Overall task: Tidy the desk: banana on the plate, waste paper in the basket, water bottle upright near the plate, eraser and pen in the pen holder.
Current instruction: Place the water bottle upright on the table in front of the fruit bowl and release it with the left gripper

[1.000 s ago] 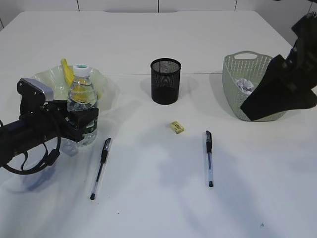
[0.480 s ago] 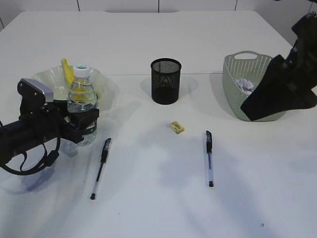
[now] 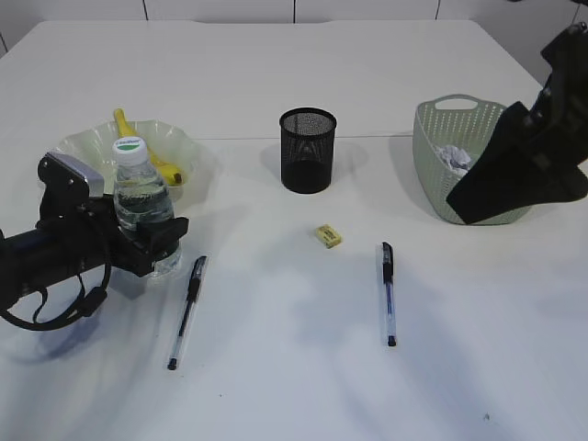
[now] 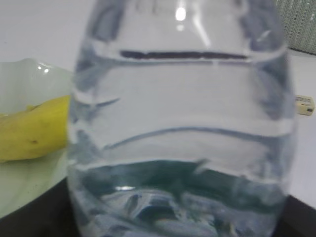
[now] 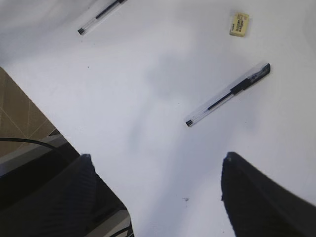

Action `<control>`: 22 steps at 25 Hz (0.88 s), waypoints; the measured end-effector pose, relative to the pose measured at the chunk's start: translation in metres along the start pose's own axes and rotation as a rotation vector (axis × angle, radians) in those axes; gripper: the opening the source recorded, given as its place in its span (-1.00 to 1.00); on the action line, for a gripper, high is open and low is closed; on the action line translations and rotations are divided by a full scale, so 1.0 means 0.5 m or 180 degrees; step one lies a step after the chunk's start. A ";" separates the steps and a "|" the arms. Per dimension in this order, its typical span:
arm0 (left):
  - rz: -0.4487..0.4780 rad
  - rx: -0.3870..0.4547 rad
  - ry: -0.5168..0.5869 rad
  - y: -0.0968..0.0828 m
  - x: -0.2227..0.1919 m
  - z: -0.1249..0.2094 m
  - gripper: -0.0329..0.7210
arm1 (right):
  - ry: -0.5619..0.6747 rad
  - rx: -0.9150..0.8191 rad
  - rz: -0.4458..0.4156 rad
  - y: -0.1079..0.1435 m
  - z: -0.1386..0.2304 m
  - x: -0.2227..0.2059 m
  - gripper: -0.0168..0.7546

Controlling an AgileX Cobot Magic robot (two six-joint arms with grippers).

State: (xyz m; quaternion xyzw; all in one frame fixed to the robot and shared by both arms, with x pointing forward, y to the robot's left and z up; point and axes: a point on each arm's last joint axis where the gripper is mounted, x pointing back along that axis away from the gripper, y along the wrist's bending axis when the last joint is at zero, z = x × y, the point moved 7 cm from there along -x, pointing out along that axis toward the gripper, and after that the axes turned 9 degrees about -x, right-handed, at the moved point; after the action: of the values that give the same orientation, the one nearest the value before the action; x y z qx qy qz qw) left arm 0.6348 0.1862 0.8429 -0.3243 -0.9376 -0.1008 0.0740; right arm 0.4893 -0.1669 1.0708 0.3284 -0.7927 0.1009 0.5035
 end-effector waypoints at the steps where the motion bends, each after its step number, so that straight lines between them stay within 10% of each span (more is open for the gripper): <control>1: -0.0009 0.0013 0.0011 0.000 0.002 0.002 0.58 | 0.0000 -0.0004 0.0000 0.000 0.000 0.000 0.57; 22: -0.0148 -0.0236 -0.0371 0.019 0.031 -0.124 0.63 | 0.0004 -0.0004 -0.0002 0.000 0.000 0.000 0.57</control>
State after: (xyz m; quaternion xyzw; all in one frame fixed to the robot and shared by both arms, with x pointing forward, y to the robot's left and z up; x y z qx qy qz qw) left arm 0.6332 0.1881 0.9072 -0.3102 -0.9433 -0.1181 0.0049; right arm 0.4892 -0.1669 1.0707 0.3282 -0.7924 0.1004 0.5042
